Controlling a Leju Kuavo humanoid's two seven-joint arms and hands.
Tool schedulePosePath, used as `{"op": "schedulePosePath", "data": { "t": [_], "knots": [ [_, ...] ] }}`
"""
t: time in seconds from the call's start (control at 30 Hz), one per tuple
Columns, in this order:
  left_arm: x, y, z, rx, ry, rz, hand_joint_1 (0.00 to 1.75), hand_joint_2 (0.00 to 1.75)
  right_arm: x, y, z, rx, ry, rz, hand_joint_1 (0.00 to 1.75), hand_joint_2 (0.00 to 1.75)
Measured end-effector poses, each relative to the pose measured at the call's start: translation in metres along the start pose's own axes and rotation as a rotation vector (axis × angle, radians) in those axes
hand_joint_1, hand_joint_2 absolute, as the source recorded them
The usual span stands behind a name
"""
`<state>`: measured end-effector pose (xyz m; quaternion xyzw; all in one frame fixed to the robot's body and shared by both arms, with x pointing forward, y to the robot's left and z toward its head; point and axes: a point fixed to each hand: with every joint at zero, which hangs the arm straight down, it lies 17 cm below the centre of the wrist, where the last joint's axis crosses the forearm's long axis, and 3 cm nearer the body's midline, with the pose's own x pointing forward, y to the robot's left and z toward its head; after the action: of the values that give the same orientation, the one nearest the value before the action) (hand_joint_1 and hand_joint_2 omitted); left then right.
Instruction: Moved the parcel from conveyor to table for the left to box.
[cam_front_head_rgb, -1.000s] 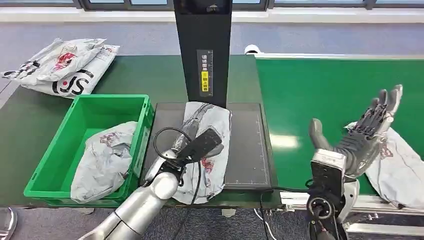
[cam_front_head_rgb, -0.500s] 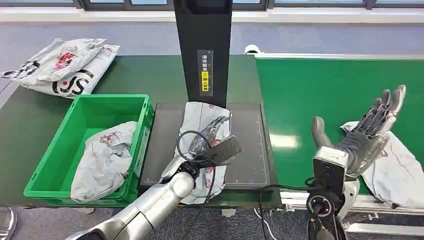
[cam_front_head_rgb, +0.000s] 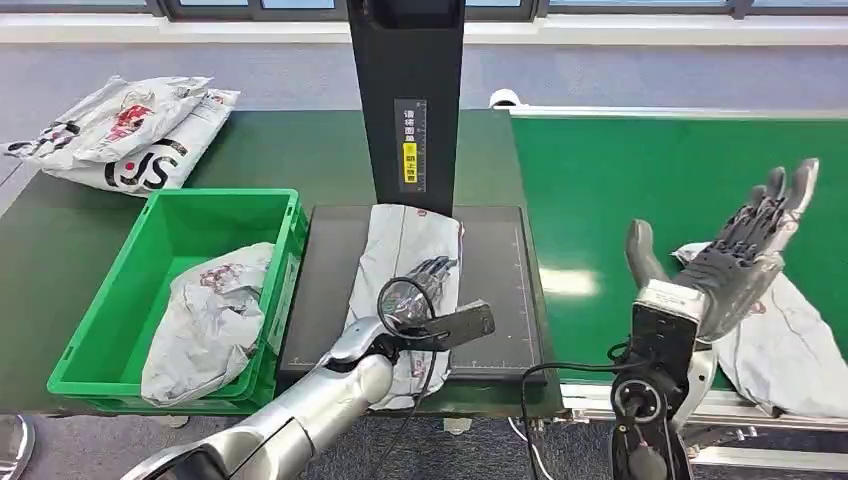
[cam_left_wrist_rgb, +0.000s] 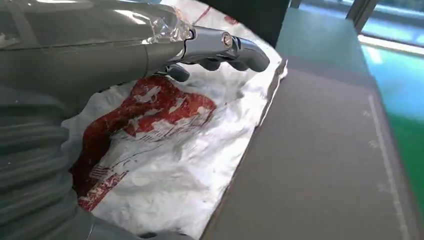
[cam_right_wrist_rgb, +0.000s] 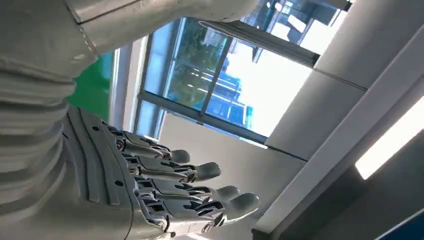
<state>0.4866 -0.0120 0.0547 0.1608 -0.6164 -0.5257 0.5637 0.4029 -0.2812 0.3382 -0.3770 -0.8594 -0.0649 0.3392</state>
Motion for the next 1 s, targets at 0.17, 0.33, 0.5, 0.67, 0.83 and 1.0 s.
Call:
{"op": "schedulePosePath", "data": {
  "t": [0.17,0.33,0.5,0.67,0.83,1.0],
  "knots": [
    [-0.005,-0.007,0.001,-0.024,0.013,-0.003,0.0,1.75,0.002,0.0,-0.002,-0.004,-0.008,-0.005,0.0,1.75],
    [-0.009,-0.015,0.003,-0.053,0.023,-0.005,1.75,1.75,0.003,-0.001,-0.002,-0.009,-0.015,-0.016,0.0,1.75],
    [-0.014,-0.017,0.004,-0.057,0.034,-0.028,1.75,1.75,0.004,-0.001,-0.002,-0.012,-0.015,-0.022,0.0,1.75],
    [-0.014,-0.017,0.004,-0.057,0.035,-0.031,1.75,1.75,0.005,-0.001,-0.002,-0.012,-0.016,-0.023,0.0,1.75],
    [-0.016,-0.015,0.003,-0.055,0.038,-0.042,1.75,1.75,0.006,0.0,-0.002,-0.014,-0.017,-0.027,0.0,1.75],
    [-0.016,-0.014,0.003,-0.049,0.036,-0.048,1.75,1.75,0.006,-0.001,-0.002,-0.015,-0.018,-0.028,0.0,1.75]
  ]
}}
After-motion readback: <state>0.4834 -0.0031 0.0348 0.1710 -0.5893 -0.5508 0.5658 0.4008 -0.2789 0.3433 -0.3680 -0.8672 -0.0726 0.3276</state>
